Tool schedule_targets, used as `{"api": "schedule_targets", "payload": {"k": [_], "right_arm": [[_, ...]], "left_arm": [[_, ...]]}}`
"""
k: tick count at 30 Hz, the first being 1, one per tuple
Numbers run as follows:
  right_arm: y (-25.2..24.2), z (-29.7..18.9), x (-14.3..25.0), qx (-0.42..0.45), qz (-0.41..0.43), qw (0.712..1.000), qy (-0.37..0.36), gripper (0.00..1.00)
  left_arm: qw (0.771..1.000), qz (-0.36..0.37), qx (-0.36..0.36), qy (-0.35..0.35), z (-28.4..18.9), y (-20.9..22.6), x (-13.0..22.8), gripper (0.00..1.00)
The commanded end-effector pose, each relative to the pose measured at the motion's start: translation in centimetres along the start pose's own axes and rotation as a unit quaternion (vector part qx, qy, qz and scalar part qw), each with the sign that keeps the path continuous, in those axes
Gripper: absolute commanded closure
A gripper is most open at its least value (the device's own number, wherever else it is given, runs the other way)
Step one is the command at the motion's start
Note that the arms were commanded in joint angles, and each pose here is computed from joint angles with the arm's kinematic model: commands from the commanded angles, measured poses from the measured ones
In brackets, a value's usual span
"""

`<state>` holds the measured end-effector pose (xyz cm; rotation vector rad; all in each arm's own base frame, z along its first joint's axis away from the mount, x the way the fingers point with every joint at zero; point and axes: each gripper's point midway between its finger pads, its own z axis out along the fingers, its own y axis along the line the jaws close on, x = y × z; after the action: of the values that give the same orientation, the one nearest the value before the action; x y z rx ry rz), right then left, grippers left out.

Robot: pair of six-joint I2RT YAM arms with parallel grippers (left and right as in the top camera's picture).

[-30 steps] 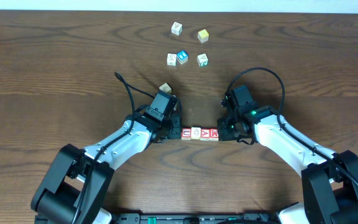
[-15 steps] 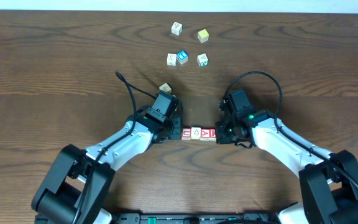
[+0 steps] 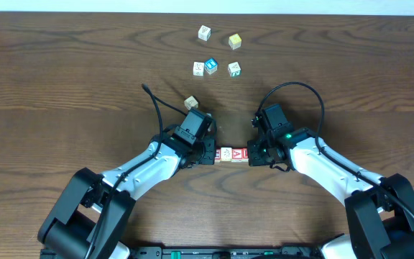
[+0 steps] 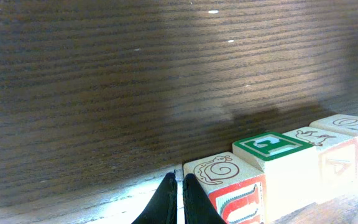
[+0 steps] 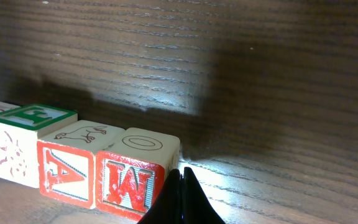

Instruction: Lift 4 blocks

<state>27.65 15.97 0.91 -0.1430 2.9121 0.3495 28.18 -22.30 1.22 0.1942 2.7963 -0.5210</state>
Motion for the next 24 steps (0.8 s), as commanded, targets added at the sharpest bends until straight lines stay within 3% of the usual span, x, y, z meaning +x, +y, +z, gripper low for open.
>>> {"api": "schedule_targets", "payload": {"k": [1, 24], "right_arm": [[0.6, 0.1, 0.3, -0.01, 0.004, 1.0, 0.004, 0.99], [-0.3, 0.1, 0.3, 0.017, 0.006, 1.0, 0.0, 0.99]], "left_arm": [[1.0, -0.001, 0.017, 0.013, 0.3, -0.6, 0.7, 0.93], [0.999, -0.005, -0.028, 0.018, 0.2, 1.2, 1.3, 0.93]]}}
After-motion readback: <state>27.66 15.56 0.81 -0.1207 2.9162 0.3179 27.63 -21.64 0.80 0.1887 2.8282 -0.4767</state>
